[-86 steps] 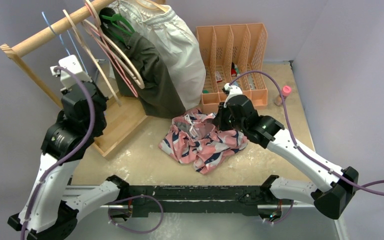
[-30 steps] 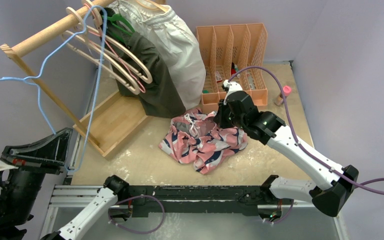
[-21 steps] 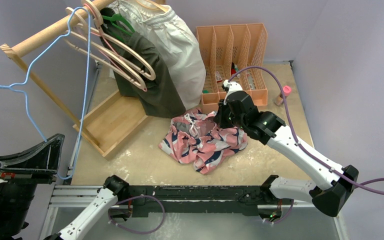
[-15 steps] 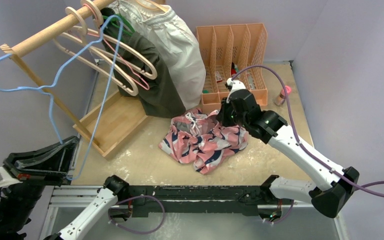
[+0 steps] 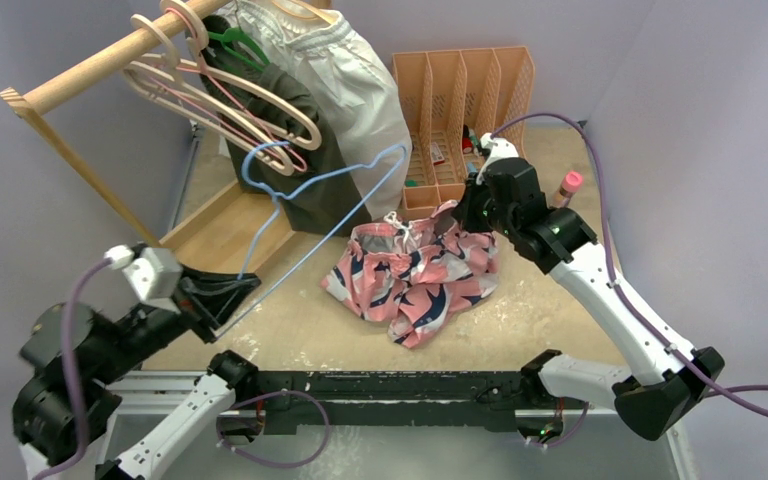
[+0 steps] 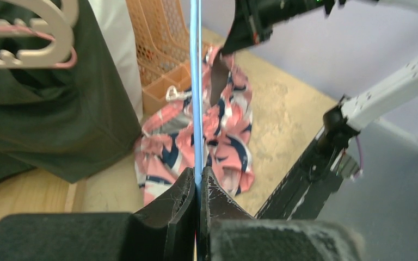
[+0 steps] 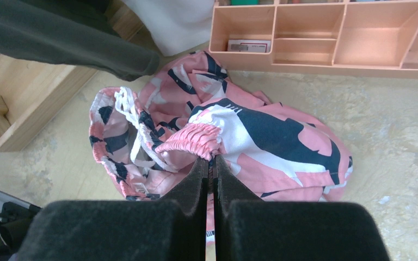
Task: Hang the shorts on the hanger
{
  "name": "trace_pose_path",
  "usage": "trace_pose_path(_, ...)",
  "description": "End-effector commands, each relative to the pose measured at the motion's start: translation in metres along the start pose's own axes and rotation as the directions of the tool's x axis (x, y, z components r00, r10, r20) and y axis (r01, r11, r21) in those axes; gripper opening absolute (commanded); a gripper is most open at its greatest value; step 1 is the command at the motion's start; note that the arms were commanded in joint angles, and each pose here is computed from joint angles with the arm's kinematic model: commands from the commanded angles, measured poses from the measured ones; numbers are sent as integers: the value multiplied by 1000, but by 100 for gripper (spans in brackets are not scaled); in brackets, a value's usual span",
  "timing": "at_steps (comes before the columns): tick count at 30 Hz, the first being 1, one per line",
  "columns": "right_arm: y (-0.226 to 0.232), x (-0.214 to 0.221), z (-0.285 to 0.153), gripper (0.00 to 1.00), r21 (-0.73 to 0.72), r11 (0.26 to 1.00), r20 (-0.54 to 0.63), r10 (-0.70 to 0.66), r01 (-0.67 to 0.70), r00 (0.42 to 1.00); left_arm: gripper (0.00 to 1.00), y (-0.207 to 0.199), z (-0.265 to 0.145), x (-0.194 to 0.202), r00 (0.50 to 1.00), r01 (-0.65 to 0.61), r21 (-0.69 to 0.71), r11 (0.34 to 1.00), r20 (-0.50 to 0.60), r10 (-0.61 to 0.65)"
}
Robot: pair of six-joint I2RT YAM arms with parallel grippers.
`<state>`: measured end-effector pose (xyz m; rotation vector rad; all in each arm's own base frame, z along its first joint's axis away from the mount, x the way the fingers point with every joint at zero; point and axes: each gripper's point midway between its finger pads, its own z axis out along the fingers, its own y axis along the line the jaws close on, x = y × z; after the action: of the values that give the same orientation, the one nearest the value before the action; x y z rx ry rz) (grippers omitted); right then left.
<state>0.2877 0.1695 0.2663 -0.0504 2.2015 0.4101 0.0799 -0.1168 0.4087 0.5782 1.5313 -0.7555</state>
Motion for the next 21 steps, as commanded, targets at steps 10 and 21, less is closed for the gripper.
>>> trace_pose_path(10, -8, -30, -11, 0, -18, 1000, 63, 19, -18, 998, 0, 2, 50, 72, 946, -251, 265, 931, -135, 294)
trace_pose_path(21, -3, -19, -13, 0, -77, 997, 57, -10, 15, 998, 0, 23, 69, 88, 907, -322, 249, 913, -195, 373)
